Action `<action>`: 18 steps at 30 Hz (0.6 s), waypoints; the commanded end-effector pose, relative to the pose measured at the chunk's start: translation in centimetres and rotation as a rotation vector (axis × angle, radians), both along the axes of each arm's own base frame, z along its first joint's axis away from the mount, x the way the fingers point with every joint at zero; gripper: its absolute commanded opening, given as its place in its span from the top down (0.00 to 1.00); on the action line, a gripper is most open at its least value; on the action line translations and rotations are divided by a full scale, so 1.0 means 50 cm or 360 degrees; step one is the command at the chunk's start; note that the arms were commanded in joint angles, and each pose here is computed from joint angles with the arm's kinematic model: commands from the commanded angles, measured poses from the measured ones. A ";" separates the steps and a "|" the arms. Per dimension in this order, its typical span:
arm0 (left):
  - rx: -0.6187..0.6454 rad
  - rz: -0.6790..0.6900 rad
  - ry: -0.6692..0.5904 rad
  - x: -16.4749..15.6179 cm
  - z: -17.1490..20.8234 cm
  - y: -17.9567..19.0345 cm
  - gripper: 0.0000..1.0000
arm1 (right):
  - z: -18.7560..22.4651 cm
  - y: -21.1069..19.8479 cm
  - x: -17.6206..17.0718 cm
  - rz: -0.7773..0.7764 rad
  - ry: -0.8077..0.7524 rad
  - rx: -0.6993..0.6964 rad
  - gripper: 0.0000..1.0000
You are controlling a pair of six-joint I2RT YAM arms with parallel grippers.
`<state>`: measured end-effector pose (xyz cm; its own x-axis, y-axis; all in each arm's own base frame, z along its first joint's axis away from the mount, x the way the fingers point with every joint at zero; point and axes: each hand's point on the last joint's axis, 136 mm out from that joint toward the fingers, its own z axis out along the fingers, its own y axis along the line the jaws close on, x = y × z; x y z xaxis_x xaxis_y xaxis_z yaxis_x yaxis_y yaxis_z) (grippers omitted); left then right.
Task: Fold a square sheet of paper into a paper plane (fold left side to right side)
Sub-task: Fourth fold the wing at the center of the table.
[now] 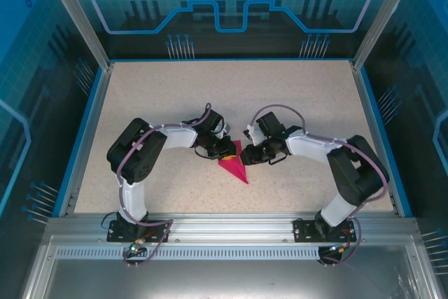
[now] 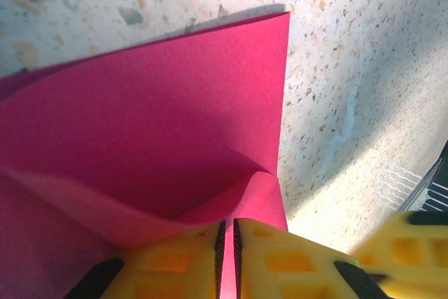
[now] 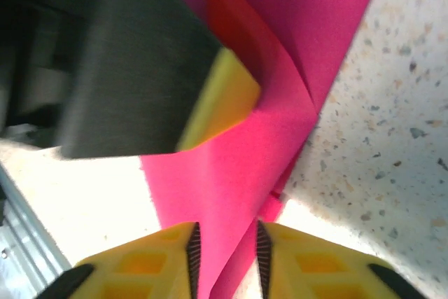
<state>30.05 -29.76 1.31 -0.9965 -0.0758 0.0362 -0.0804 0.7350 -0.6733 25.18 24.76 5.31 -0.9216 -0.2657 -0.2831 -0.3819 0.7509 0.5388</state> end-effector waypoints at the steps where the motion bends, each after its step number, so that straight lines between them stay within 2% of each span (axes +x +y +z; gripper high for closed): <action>1: 0.0206 0.0011 0.0091 -0.036 -0.073 0.046 0.85 | 0.029 -0.008 -0.026 0.0014 0.0038 0.0061 0.68; 9: 0.0208 0.0012 0.0088 -0.037 -0.073 0.048 0.85 | 0.009 0.058 -0.084 0.0118 0.0208 0.0268 0.74; 18: 0.0217 0.0012 0.0088 -0.037 -0.073 0.049 0.85 | -0.055 0.056 -0.093 0.0123 0.0315 0.0120 0.74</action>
